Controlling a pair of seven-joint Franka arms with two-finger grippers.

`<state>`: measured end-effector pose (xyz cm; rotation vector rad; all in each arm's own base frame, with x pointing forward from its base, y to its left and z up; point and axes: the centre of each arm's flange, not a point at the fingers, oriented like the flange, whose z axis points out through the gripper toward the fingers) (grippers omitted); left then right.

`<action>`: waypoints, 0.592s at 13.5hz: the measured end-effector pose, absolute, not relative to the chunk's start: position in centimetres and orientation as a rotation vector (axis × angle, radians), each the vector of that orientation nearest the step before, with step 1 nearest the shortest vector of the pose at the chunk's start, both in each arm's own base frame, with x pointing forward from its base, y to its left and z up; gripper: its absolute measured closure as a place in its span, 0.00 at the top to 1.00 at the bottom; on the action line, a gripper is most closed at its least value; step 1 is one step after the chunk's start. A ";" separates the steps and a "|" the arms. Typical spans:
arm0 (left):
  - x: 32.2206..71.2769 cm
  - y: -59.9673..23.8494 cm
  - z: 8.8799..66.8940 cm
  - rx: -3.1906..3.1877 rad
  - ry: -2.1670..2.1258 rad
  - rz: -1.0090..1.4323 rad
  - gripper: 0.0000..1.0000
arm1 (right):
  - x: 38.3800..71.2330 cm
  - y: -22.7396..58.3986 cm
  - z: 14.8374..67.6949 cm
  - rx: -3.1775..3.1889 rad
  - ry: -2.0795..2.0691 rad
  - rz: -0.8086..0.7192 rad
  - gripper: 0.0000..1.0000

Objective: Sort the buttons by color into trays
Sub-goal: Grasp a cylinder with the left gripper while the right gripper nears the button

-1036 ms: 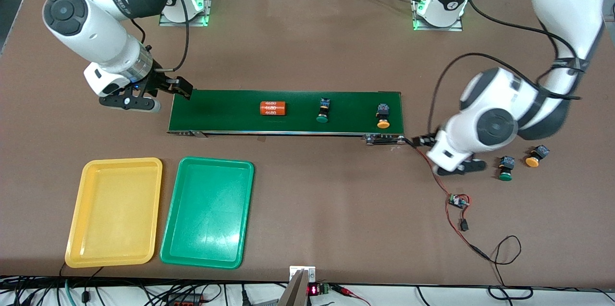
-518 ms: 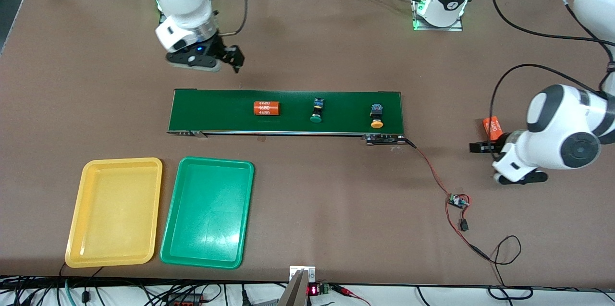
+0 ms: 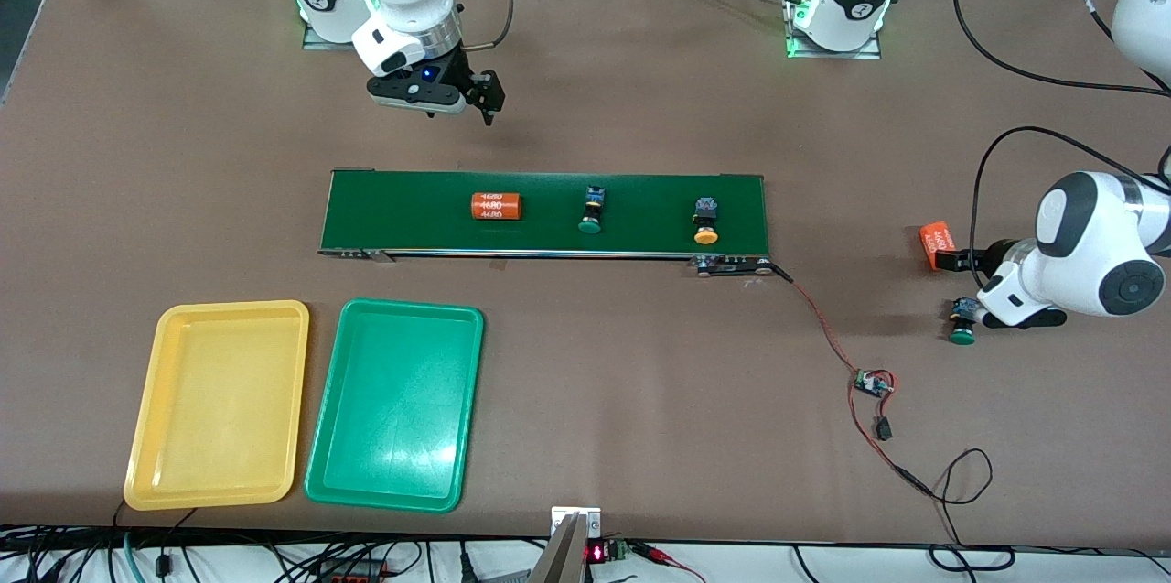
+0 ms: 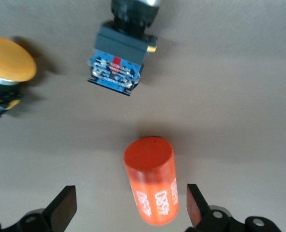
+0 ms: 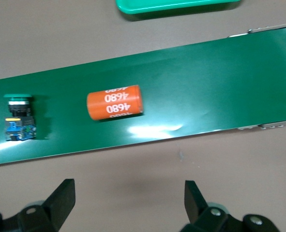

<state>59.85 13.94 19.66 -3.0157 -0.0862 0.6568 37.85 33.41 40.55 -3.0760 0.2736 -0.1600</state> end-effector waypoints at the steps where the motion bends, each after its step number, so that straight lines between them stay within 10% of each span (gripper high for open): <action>1: 59.4 13.7 18.8 -3.025 -0.077 0.644 1.00 | 38.0 33.7 40.1 -3.060 0.269 -0.167 1.00; 3: 58.7 13.1 17.1 -3.051 -0.061 0.593 0.96 | 38.1 34.9 38.7 -3.023 0.257 -0.168 1.00; 8: 58.1 13.1 16.7 -3.056 -0.059 0.563 0.50 | 37.4 38.4 35.6 -3.019 0.222 -0.142 1.00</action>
